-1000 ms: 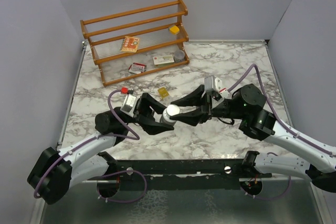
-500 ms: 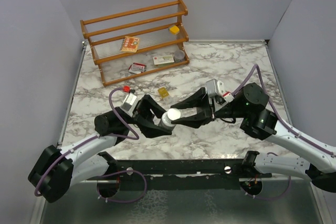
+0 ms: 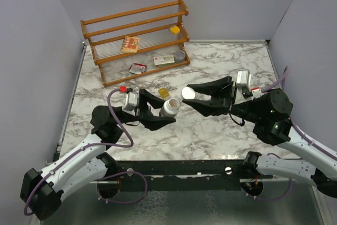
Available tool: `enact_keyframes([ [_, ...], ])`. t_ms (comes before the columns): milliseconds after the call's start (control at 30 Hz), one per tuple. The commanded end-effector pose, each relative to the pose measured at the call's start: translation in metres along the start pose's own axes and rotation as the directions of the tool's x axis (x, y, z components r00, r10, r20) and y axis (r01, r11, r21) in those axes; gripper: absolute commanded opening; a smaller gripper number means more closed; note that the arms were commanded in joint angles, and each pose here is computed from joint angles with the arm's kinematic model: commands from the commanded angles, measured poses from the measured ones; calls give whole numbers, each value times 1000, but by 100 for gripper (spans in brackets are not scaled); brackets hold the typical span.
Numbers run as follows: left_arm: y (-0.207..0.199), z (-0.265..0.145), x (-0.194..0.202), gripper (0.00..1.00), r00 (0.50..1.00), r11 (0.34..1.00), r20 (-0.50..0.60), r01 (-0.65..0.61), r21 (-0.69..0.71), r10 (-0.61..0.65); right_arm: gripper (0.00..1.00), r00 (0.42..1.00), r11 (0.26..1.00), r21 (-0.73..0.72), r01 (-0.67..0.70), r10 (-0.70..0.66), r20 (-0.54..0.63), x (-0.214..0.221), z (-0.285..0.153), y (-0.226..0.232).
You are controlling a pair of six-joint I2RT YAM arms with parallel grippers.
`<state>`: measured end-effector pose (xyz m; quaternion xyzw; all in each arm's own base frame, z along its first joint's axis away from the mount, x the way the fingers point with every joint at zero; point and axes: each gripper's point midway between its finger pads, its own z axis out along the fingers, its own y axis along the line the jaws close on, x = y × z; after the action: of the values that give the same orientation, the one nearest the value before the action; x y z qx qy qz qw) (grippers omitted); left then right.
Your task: Sort the pills into containers
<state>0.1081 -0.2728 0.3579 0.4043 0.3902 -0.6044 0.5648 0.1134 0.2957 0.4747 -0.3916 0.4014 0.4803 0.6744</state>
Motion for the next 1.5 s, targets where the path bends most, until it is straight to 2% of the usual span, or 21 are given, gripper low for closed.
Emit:
enact_keyframes([
  [0,62,-15,35,0,985,947,-168,-29,-318,-27,6,999,946,321,-39,44,-9,10,-8,-55],
  [133,100,-36,57,0,957,856,-279,-73,-512,-85,1,995,892,450,-32,72,-73,34,-12,-79],
  [200,112,-45,68,0,940,818,-323,-96,-566,-113,1,990,861,509,-19,86,-109,49,-14,-90],
  [400,126,-61,91,0,904,767,-396,-137,-627,-162,1,973,751,658,45,117,-199,95,-27,-120],
  [633,135,-77,106,0,878,723,-438,-175,-668,-193,1,953,617,782,86,177,-244,145,-50,-140],
  [900,143,-90,144,0,833,695,-473,-159,-701,-287,1,940,569,816,99,216,-265,171,-64,-158],
  [1000,146,-94,150,0,825,686,-483,-169,-708,-295,1,933,578,814,60,258,-252,180,-69,-175],
  [1200,152,-97,163,0,806,680,-501,-176,-712,-315,1,917,544,838,38,314,-246,202,-84,-217],
  [1367,158,-104,183,0,755,673,-543,-187,-715,-367,1,901,504,863,20,366,-235,231,-106,-243],
  [1467,160,-106,191,0,745,674,-553,-192,-714,-373,1,906,491,871,29,356,-230,238,-114,-247],
])
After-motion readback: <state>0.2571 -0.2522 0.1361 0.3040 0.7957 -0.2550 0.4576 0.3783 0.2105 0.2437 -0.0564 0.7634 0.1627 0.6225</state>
